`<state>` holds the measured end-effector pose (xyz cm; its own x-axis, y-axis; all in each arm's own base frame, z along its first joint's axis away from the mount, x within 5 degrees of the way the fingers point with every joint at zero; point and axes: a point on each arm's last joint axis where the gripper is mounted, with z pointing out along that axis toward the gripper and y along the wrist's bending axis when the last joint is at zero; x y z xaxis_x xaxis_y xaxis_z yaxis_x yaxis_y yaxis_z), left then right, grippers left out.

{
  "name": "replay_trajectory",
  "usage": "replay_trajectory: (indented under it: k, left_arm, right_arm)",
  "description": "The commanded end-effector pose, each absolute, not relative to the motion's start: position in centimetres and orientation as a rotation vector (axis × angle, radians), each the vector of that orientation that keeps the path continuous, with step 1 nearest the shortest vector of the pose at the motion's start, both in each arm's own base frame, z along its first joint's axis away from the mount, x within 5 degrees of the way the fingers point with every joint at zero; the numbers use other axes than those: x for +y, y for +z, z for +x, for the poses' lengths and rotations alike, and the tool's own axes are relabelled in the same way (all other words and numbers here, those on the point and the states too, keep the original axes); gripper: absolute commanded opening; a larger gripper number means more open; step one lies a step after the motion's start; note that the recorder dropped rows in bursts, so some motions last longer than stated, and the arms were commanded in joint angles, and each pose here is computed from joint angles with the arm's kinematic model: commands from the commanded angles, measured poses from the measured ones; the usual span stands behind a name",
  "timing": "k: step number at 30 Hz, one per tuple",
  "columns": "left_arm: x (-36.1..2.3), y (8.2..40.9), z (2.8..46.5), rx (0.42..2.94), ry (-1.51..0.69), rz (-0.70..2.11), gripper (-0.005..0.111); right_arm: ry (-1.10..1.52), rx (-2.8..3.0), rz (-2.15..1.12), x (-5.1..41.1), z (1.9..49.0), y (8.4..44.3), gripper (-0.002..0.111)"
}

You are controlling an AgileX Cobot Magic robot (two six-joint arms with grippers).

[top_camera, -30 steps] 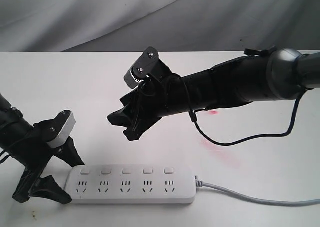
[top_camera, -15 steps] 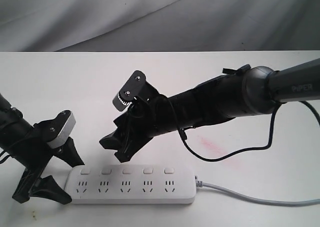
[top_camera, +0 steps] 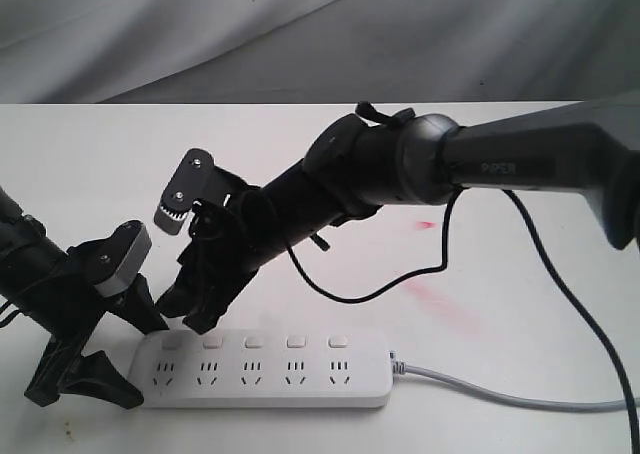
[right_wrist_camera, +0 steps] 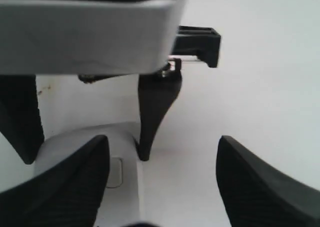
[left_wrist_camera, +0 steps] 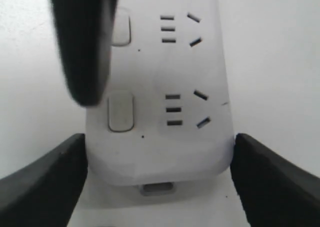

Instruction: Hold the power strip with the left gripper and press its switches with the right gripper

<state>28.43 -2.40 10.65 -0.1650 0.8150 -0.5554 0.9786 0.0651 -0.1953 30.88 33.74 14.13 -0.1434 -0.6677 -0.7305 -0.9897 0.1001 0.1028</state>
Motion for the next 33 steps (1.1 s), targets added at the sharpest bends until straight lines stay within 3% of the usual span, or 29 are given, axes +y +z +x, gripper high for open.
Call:
replay_trajectory:
  k: [1, 26, 33]
  left_arm:
    - [-2.5, 10.5, 28.3, 2.042, -0.768, 1.824, 0.062]
    - [-2.5, 10.5, 28.3, 2.042, -0.768, 1.824, 0.062]
    - [-2.5, 10.5, 28.3, 2.042, -0.768, 1.824, 0.062]
  right_arm:
    - [0.807, 1.847, -1.716, 35.1, 29.5, 12.7, 0.058]
    - [0.713, 1.856, -1.667, 35.1, 30.2, 12.4, 0.058]
    - [0.685, 1.815, -1.630, 35.1, 30.4, 14.5, 0.058]
